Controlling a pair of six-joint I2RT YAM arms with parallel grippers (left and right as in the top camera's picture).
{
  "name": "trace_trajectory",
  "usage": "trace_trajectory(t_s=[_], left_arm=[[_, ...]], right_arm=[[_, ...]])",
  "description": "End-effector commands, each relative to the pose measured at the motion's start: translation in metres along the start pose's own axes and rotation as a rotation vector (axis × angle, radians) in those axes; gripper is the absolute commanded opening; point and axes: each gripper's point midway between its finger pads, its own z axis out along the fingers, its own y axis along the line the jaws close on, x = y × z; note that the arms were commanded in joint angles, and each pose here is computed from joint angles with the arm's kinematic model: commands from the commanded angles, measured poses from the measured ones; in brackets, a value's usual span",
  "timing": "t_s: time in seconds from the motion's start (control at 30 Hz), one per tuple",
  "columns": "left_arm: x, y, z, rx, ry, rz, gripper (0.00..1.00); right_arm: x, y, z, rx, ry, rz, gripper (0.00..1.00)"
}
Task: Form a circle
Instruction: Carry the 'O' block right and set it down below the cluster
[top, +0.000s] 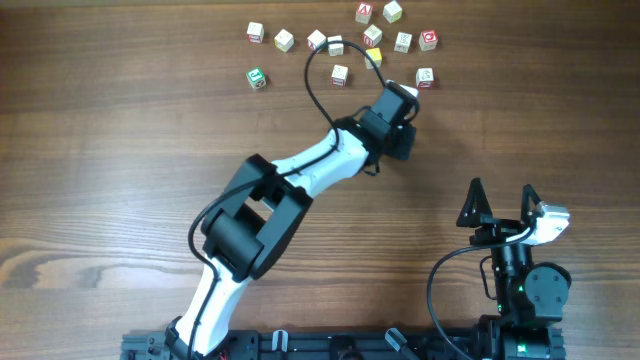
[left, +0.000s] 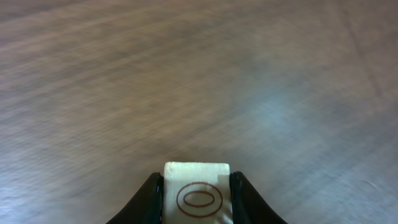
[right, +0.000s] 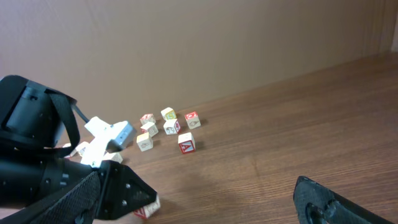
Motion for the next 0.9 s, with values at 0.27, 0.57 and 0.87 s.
trace_trajectory(t_s=[0.27,0.57,0.87], left_arm=[[0.003,-0.008,0.006,-0.002,-0.010,0.022,0.69],[-0.056,-0.002,-0.055,-0.040,-0.163,0.001,0.95],[-0.113,0.045,-0.124,-0.094,-0.314,-0.078,1.00]], right_arm=[[0.000,-0.002,0.000,0.009,-0.003,0.003,1.00],[0.000,-0.002,0.000,0.009,-0.003,0.003,1.00],[0.000,-0.002,0.000,0.009,-0.003,0.003,1.00]])
